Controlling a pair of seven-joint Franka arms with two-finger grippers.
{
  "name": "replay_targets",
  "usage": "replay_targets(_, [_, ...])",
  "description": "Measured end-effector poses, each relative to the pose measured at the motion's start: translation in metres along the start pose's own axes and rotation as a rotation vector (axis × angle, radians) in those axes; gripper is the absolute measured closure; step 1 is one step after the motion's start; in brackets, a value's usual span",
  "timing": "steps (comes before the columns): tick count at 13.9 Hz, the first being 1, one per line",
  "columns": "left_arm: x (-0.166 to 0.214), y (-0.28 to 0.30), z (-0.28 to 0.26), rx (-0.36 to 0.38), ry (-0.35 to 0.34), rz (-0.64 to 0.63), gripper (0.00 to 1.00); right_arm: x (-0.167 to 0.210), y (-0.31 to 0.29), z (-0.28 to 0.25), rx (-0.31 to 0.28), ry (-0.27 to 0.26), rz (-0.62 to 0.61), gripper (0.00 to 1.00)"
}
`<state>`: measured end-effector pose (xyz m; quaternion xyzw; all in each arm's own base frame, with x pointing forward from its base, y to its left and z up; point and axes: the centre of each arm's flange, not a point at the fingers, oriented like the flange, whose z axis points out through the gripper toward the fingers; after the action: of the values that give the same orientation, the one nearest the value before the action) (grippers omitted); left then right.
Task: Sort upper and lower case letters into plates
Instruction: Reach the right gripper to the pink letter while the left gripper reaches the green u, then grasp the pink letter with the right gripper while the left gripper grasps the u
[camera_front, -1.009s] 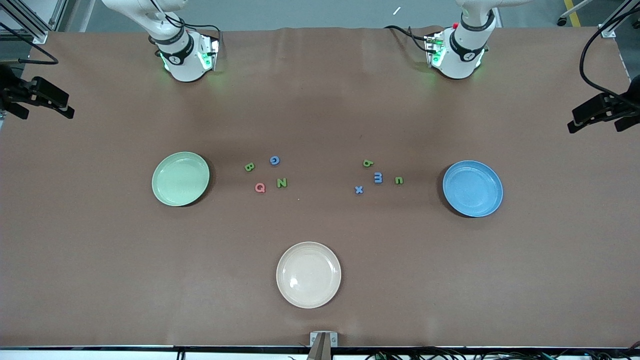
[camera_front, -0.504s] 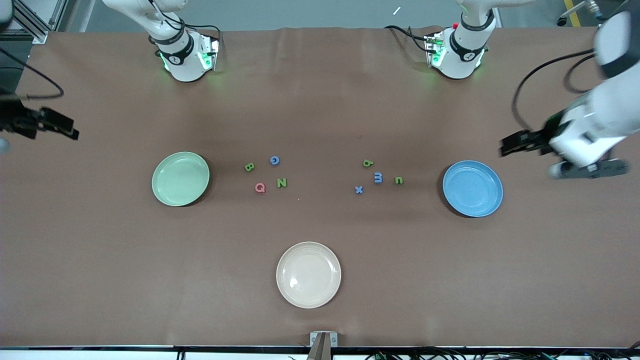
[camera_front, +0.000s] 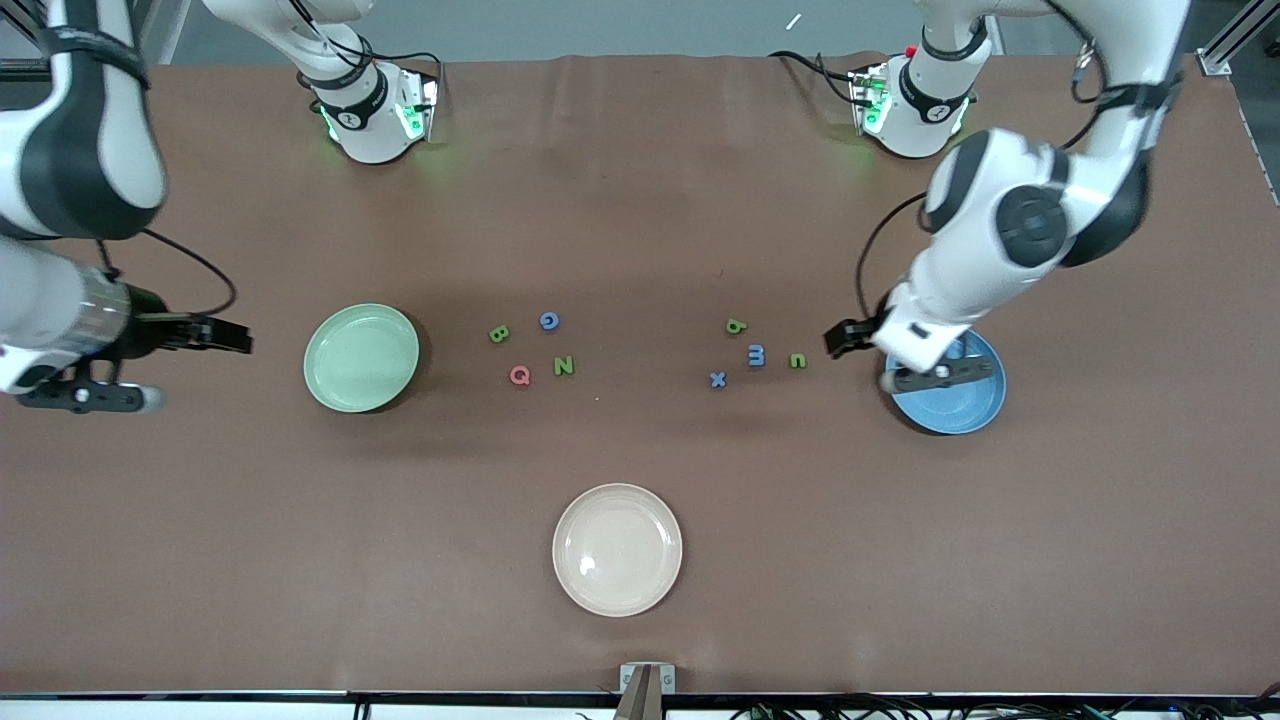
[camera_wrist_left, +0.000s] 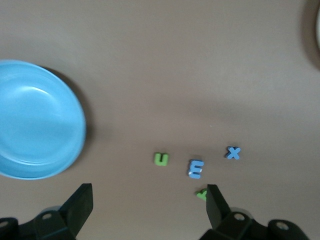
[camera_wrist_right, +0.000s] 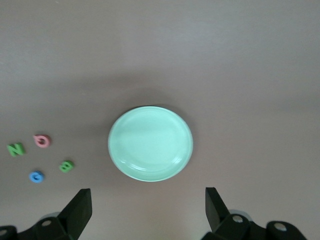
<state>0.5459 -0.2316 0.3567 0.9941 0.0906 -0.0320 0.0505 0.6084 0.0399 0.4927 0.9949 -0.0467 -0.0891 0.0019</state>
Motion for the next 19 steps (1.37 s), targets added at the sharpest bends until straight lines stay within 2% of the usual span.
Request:
replay_targets(1, [-0.007, 0.006, 0.022, -0.002, 0.004, -0.006, 0.0, -0.003, -0.024, 0.001, 0.006, 0.009, 0.001, 0.0])
replay_targets(4, [-0.033, 0.011, 0.079, -0.007, 0.02, -0.005, 0.0, -0.006, -0.076, 0.03, 0.081, 0.03, 0.046, 0.0])
replay_targets(6, [-0.045, 0.006, 0.106, 0.033, 0.014, 0.016, 0.0, -0.01, -0.109, 0.068, 0.094, 0.055, 0.051, 0.0])
replay_targets(9, [-0.048, 0.003, 0.135, 0.091, 0.006, -0.005, 0.0, -0.032, -0.175, 0.132, 0.095, 0.09, 0.075, 0.0])
replay_targets(12, [-0.05, 0.007, 0.157, 0.08, 0.014, -0.038, 0.0, -0.051, -0.227, 0.185, 0.062, 0.091, 0.091, 0.0])
replay_targets(16, [-0.051, 0.015, 0.173, 0.073, 0.031, -0.062, 0.04, -0.049, -0.251, 0.23, 0.044, 0.124, 0.114, 0.0])
replay_targets(18, [-0.049, 0.017, 0.175, 0.08, 0.041, -0.066, 0.14, -0.047, -0.253, 0.249, 0.057, 0.148, 0.118, 0.0])
replay_targets(19, [-0.049, 0.018, 0.176, 0.081, 0.043, -0.065, 0.14, -0.047, -0.251, 0.26, 0.064, 0.162, 0.119, 0.01])
